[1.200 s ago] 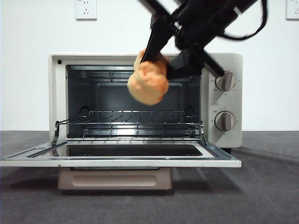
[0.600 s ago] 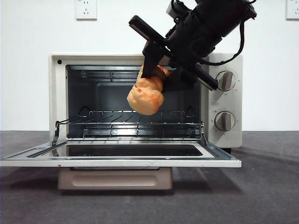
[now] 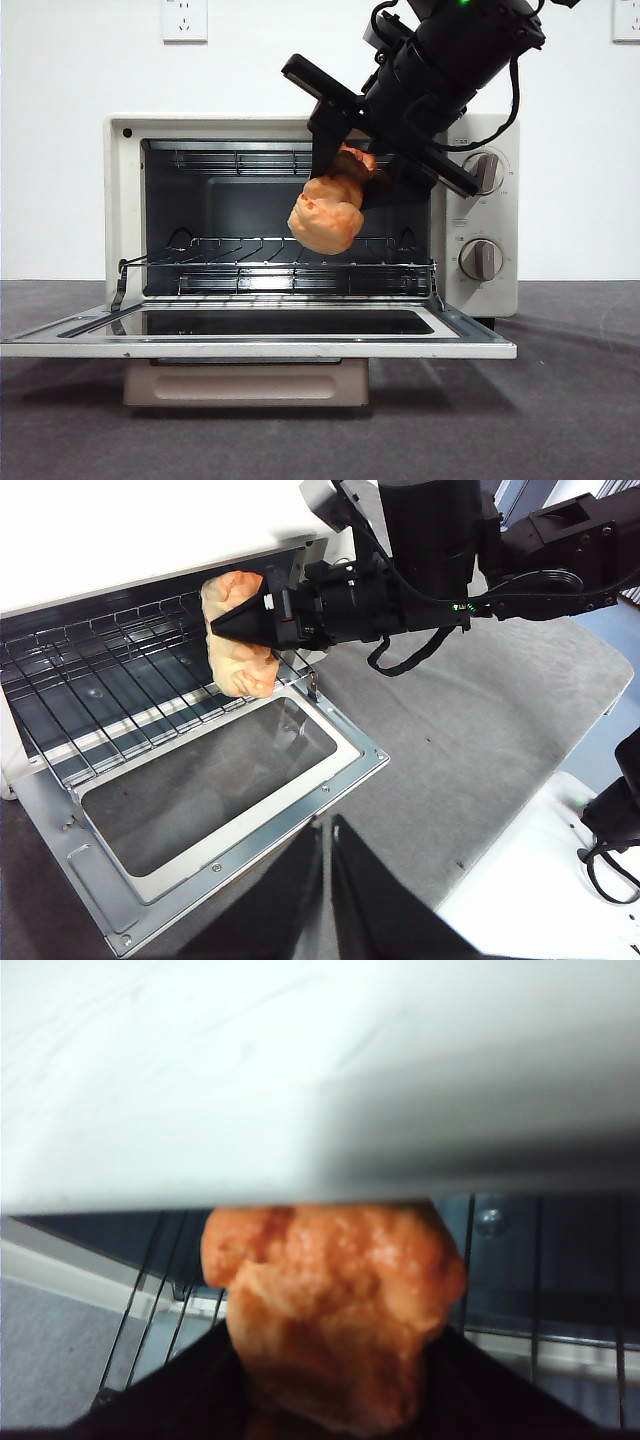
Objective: The left arm flap open the oven, the right arm pick bread and place it into oven, the left arm flap close the oven
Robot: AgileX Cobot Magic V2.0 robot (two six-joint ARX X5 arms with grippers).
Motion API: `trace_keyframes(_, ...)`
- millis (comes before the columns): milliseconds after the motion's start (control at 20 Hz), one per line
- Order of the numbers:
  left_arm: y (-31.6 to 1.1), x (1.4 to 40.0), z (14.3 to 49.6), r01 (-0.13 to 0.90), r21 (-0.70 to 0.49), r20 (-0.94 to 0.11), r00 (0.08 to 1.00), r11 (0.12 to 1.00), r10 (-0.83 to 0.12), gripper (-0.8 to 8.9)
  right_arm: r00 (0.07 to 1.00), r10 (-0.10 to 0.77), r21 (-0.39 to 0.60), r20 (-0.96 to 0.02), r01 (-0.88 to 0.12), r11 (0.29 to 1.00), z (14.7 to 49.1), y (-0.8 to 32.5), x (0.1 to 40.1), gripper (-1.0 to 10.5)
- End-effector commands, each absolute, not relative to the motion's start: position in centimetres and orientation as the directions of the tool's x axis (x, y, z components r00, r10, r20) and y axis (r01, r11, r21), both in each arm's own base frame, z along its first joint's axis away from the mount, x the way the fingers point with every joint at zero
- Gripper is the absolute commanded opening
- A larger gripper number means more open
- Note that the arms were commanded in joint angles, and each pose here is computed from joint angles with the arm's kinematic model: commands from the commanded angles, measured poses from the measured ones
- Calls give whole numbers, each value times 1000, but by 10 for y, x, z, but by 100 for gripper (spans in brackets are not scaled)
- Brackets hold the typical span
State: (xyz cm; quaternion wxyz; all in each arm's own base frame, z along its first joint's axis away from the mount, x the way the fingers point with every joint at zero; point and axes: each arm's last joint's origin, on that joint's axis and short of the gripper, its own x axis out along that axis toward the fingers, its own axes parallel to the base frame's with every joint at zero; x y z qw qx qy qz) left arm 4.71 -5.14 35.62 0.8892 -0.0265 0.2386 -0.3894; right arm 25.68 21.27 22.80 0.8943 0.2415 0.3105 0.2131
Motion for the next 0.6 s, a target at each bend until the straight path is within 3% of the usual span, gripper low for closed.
trace_keyframes(50,-50,45,363,685,-237,-376,589,689,-715,19,720,534,570,-442,-234,788,229,217,259,252)
trace_keyframes(350,-50,45,363,685,-237,-376,589,689,-715,19,720,535,558,-442,-246,793,229,217,259,426)
trace_keyframes(600,-50,45,363,684,-236,-380,588,690,-714,19,719,542,545,-434,-270,794,231,217,258,441)
